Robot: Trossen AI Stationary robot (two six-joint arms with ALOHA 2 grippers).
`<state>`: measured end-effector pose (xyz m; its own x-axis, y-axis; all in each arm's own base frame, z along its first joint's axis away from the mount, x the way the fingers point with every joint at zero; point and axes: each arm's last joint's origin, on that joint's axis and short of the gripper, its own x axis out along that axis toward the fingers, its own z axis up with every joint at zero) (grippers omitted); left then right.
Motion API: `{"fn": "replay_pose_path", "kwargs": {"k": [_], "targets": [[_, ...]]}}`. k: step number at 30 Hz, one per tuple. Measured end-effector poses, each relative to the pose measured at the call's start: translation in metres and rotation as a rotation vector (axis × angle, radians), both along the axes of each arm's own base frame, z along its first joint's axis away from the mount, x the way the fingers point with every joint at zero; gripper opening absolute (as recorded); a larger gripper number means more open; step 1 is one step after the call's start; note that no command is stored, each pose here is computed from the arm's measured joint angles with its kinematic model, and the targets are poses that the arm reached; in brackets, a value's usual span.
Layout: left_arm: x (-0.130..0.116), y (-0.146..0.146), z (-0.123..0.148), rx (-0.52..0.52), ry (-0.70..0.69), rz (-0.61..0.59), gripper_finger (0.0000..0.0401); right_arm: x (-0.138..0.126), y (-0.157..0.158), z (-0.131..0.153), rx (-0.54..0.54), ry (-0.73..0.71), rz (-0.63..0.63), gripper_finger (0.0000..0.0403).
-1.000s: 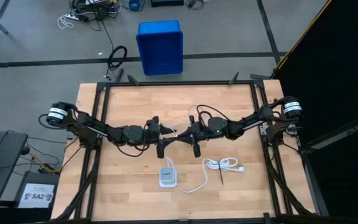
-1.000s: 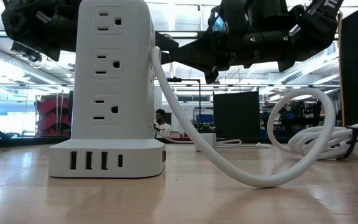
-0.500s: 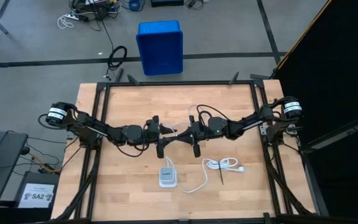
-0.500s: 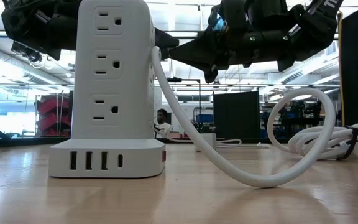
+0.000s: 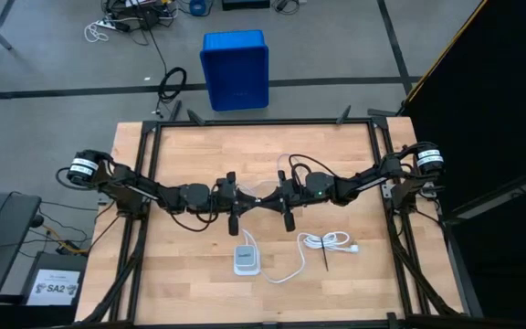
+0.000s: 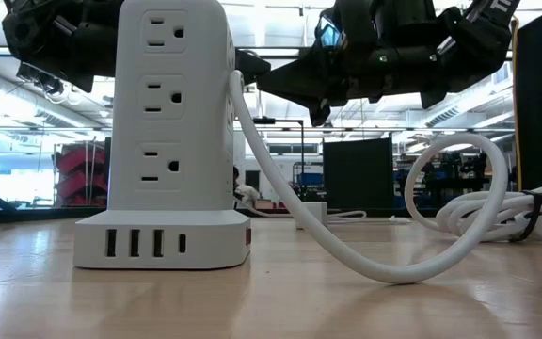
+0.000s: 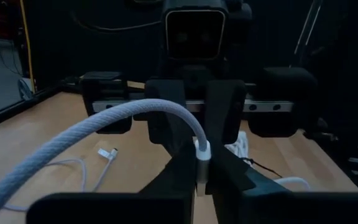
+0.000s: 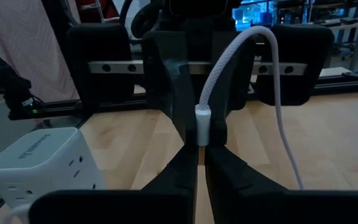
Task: Insert USB
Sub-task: Insert the white charger cable into the white charger adapter
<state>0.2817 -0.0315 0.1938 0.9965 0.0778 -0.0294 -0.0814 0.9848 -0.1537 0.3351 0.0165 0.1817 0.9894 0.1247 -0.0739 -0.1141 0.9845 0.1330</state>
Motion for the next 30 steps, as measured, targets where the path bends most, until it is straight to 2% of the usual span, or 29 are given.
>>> {"fn": "replay_pose_path", "kwargs": {"k": [14,22,28,30], "targets": [[0.0,0.0,0.0,0.027,0.003,-0.007,0.0004,0.0,0.0,-0.001,-0.001,0.014,-0.001,0.0009],[-0.001,-0.002,0.001,0.035,0.002,-0.013,0.0003,-0.001,0.001,-0.003,-0.032,0.039,0.002,0.0084],[-0.001,-0.004,0.001,0.052,0.002,-0.02,0.0003,-0.009,0.0,0.0,-0.05,0.156,-0.003,0.0143],[-0.002,-0.004,0.003,0.052,-0.003,-0.016,0.0003,-0.013,-0.002,0.002,-0.042,0.204,-0.049,0.0157]]}}
